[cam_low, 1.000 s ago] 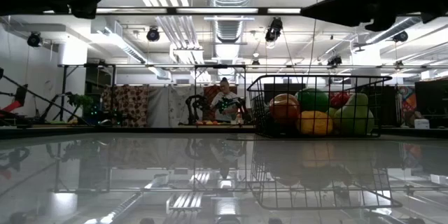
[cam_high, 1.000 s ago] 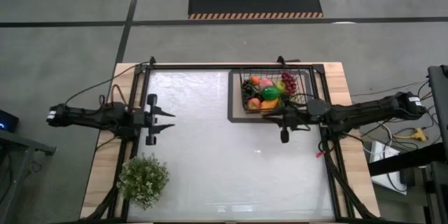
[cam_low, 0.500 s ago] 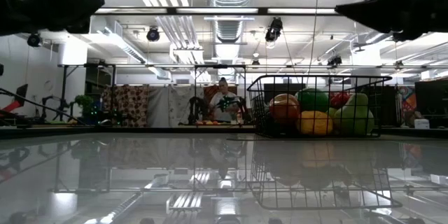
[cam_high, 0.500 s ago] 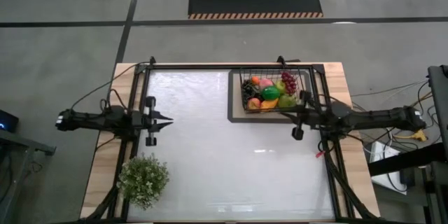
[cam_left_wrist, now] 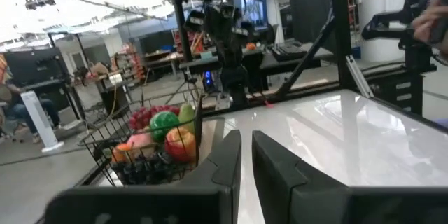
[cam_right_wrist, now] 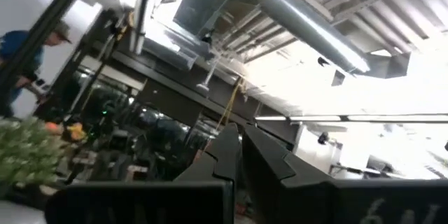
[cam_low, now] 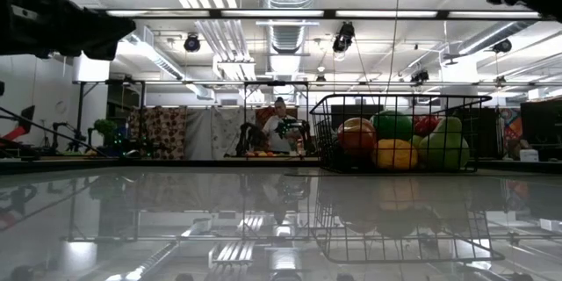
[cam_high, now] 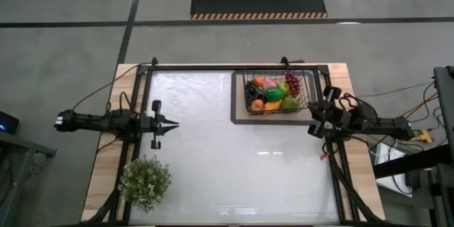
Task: Build produce basket
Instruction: Return to Home Position
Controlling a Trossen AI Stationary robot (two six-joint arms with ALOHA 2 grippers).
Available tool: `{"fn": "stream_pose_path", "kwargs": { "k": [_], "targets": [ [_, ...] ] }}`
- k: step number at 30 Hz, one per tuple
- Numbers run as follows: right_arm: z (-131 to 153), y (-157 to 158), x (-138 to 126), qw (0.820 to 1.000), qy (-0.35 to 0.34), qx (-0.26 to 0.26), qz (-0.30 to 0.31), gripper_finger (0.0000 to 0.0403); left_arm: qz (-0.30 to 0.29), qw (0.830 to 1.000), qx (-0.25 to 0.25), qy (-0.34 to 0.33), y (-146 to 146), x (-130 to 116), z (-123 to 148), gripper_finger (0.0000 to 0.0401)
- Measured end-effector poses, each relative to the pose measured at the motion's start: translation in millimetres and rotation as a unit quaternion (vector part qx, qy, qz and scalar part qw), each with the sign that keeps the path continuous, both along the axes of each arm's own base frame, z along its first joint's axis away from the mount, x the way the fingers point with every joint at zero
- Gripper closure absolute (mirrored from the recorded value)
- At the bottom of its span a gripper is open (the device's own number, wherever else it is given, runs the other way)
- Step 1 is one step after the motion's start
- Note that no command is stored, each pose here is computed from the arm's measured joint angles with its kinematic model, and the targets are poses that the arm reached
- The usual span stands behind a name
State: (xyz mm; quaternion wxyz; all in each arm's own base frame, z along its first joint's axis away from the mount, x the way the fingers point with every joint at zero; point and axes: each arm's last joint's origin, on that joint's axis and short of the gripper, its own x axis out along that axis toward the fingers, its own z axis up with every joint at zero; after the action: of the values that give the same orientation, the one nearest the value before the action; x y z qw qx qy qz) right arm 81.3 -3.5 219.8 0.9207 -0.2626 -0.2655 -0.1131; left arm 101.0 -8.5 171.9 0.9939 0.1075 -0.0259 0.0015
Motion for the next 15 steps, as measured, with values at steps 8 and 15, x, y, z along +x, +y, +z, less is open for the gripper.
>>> {"fn": "stream_pose_path", "kwargs": {
  "k": [8,15],
  "targets": [
    [0.5,-1.1,4.5,1.0,0.019,0.014,-0.011,0.039,0.0,1.0,0.001,0.021,-0.4,3.1,-3.7,0.0384],
    [-1.2,-1.2,7.6,0.999,0.032,0.014,-0.011,0.039,0.0,0.999,0.003,0.04,-0.6,5.4,-7.3,0.0384]
  ]
}}
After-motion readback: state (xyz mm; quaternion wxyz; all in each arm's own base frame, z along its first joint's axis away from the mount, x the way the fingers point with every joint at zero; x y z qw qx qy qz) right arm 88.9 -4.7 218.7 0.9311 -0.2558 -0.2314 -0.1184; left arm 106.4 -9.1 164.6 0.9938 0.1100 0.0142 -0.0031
